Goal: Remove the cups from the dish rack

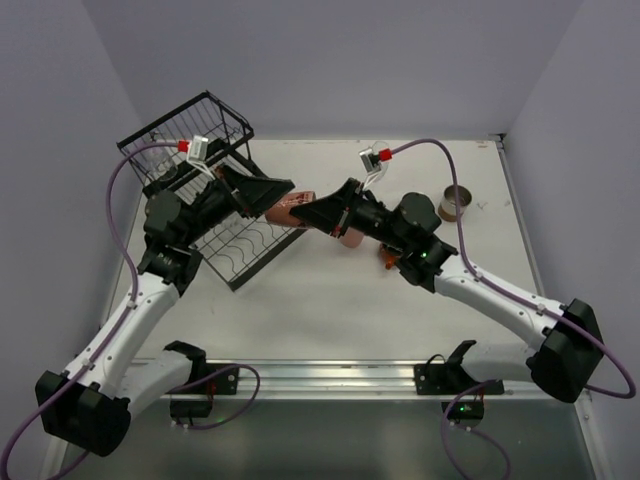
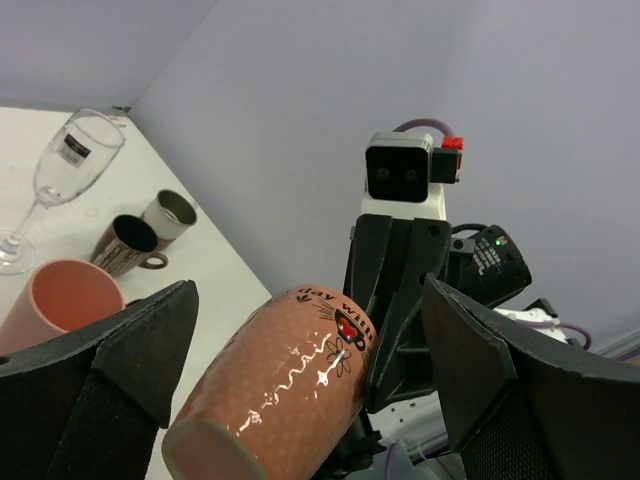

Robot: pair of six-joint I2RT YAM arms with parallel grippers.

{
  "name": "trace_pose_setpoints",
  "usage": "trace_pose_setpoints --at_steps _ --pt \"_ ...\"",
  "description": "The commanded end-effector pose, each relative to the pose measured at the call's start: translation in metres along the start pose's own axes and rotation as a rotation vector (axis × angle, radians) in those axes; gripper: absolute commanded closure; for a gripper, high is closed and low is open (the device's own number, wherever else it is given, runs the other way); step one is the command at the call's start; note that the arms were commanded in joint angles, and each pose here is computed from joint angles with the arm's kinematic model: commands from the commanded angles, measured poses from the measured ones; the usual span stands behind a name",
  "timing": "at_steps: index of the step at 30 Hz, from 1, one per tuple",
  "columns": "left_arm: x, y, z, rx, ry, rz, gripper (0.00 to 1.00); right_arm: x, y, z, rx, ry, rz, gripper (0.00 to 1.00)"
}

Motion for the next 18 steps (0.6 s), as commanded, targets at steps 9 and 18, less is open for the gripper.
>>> trace_pose_setpoints --at_steps 9,18 --pt "-0.029 0.031 -0.033 -0.176 -0.374 -0.026 0.00 -0.010 0.037 0.036 0.073 0.180 -0.021 1.00" --pt "-0.003 0.079 -0.017 -0.364 -0.606 0.130 0.00 -0.009 0.130 0.012 0.726 0.320 -0.050 1.00"
Point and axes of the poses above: each gripper's point midway between its finger pads, its own y axis back along the fingers, its own z axis along the line the jaws close on, x = y × z, the point moved 10 cm from there along y, back along the fingers, and after that the axes turned 9 degrees about -y, right-handed, at the moved point
